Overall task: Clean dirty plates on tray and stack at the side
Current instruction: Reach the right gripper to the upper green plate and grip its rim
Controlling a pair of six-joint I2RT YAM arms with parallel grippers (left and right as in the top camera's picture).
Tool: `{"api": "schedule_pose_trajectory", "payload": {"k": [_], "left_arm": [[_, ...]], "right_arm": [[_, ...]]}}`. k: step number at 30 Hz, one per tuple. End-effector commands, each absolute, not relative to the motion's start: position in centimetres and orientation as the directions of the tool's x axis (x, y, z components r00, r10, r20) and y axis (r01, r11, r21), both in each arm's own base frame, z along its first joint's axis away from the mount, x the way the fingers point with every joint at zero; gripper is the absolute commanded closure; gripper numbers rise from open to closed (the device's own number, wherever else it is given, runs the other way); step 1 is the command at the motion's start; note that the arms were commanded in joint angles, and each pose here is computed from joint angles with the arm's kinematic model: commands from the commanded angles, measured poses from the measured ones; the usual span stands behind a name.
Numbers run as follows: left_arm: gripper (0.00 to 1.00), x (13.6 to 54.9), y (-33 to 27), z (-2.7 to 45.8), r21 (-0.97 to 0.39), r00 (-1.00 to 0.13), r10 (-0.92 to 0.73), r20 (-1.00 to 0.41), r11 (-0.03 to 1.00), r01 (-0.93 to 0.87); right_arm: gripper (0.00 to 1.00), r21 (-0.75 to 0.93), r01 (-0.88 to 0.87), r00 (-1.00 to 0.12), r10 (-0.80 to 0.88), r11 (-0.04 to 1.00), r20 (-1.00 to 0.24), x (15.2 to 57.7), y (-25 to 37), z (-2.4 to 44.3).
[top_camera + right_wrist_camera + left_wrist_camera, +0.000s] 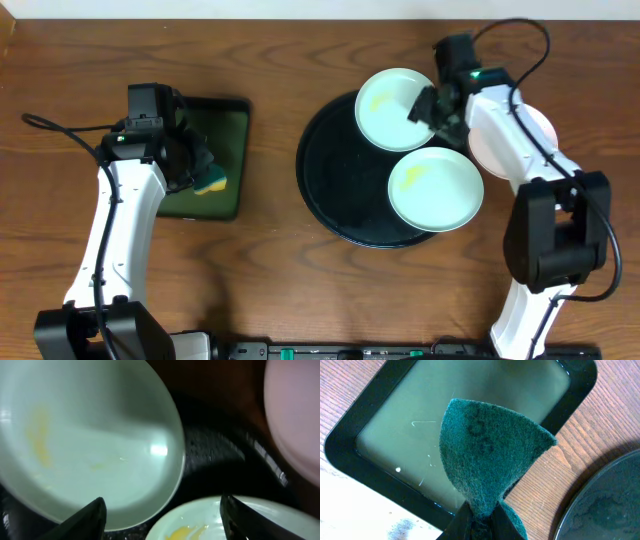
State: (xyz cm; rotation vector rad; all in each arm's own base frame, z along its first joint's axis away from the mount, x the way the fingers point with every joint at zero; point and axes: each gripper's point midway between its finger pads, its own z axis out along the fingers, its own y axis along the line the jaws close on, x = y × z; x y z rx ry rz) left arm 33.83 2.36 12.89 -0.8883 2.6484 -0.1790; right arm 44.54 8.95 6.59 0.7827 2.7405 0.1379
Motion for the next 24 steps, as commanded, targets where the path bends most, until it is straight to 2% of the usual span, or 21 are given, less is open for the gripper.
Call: {"api": "schedule_pose_trajectory", "payload": {"k": [1, 17, 24], "left_arm": [[0.93, 33.7, 2.5, 13.2, -0.224, -0.744, -0.602, -0.289, 0.798, -0.559], [0.92, 33.7, 2.5, 13.2, -0.226, -0.745, -0.602, -0.288, 0.798, -0.558], [0.92, 33.7, 2.5, 13.2, -0.226, -0.745, -0.602, -0.288, 0.798, -0.558]], "right_arm": [[0.31, 0.161, 0.641, -0.703, 0.658, 0.75, -0.27, 43.8, 8.4, 6.0], [0.34, 0.211, 0.582, -0.718, 0.618, 0.785, -0.32, 45.3, 9.4, 4.5], [0.38, 0.2, 0.612, -0.715, 0.643, 0.765, -0.275, 44.8, 9.8, 2.6]]}}
